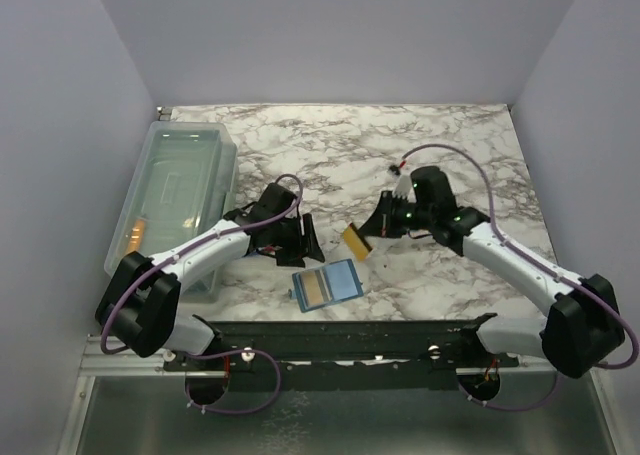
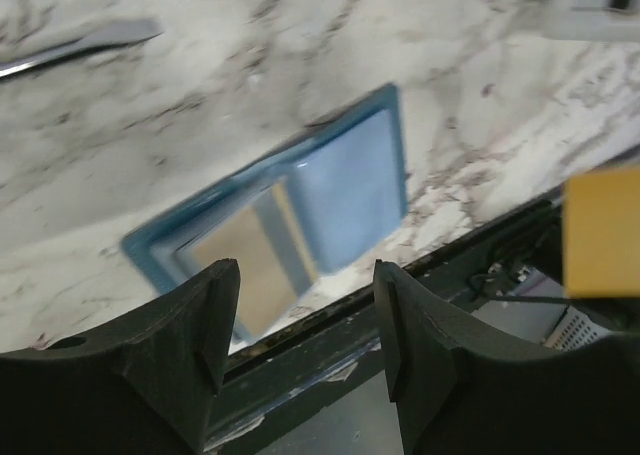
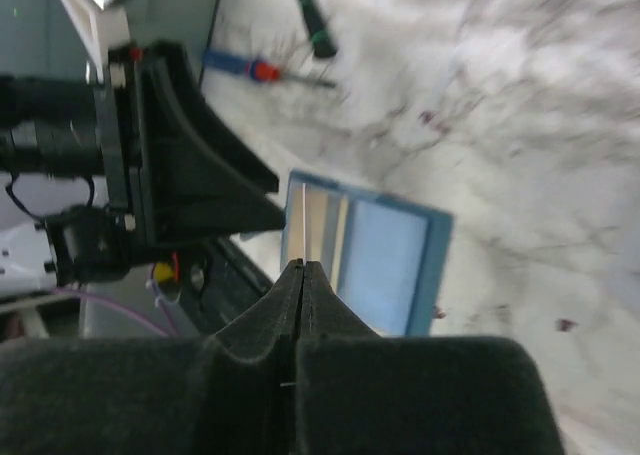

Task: Put the credit cards into the card holder
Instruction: Insert the credit card into the card holder.

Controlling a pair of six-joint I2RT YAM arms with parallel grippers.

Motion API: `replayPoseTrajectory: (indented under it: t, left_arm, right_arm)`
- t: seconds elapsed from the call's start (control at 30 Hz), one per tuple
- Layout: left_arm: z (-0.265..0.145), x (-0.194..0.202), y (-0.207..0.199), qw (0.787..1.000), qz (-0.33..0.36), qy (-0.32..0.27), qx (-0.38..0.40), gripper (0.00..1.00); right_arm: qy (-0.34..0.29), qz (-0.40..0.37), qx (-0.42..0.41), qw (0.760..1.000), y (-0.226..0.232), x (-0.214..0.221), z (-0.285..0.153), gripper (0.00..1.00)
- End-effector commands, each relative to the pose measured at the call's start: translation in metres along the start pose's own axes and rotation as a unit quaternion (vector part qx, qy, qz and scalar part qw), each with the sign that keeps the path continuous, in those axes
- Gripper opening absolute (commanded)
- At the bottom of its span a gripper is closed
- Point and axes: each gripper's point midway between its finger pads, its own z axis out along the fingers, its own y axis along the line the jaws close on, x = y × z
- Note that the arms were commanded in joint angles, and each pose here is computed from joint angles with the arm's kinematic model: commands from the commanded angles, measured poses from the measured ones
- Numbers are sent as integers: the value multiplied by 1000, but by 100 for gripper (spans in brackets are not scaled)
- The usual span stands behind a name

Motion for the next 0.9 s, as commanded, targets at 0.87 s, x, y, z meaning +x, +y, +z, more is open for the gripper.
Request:
replayPoseTrajectory:
  t: [0.87]
  left_arm:
    - [14,41,105,978,-103,-1,-184,49]
  right_arm:
    - [64,33,-80,994,5,119,79,0]
